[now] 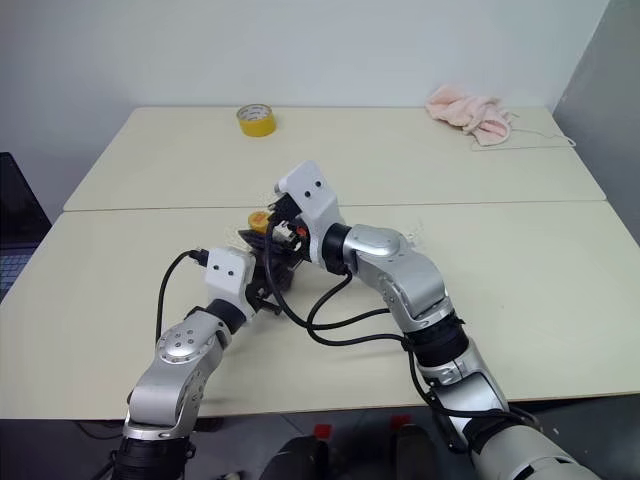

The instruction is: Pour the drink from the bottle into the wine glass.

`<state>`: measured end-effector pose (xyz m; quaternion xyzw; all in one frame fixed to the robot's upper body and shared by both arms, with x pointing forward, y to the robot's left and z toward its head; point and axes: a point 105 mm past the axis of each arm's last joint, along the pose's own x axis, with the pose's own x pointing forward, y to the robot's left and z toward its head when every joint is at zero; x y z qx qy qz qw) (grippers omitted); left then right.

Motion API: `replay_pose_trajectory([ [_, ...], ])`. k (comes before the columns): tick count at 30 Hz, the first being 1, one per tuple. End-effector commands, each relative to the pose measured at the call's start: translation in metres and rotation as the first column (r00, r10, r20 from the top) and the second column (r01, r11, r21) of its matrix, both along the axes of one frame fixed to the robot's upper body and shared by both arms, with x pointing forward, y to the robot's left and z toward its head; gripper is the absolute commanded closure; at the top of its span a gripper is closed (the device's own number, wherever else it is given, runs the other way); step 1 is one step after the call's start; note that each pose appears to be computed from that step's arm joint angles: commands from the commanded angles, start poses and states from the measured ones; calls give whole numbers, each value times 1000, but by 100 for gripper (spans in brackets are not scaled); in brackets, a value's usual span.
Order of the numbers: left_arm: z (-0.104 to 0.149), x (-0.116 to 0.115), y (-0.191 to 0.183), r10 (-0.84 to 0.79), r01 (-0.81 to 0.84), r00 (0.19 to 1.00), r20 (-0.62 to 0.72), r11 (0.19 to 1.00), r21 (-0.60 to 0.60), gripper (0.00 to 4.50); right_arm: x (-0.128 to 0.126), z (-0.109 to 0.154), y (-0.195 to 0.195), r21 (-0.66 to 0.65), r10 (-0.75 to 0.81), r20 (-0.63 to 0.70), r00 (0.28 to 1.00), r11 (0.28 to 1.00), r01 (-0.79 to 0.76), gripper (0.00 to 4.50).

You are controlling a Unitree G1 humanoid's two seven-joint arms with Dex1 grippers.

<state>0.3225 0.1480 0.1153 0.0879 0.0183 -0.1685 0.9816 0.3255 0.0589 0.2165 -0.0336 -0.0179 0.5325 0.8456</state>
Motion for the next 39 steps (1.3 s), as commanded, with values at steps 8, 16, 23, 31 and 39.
replay_pose_trajectory([
  [8, 18, 0, -3, -11, 11, 997, 79, 1000, 0, 360, -6, 14, 4, 34, 24, 76, 997, 999, -27, 327],
  [16, 18, -1, -3, -9, 10, 997, 80, 1000, -5, 362, -15, 19, 4, 172, 97, 147, 984, 978, -121, 327],
  [23, 18, -1, -3, -10, 11, 997, 80, 1000, -6, 363, -16, 13, 7, 253, 110, 77, 991, 959, -126, 327],
  [31, 17, -2, -4, -11, 12, 997, 80, 1000, -7, 364, -13, 15, 3, 335, 109, -8, 994, 937, -100, 327],
  [39, 17, -2, -4, -9, 10, 997, 81, 1000, -9, 364, -7, 21, -10, 339, 34, 12, 999, 940, -36, 328],
])
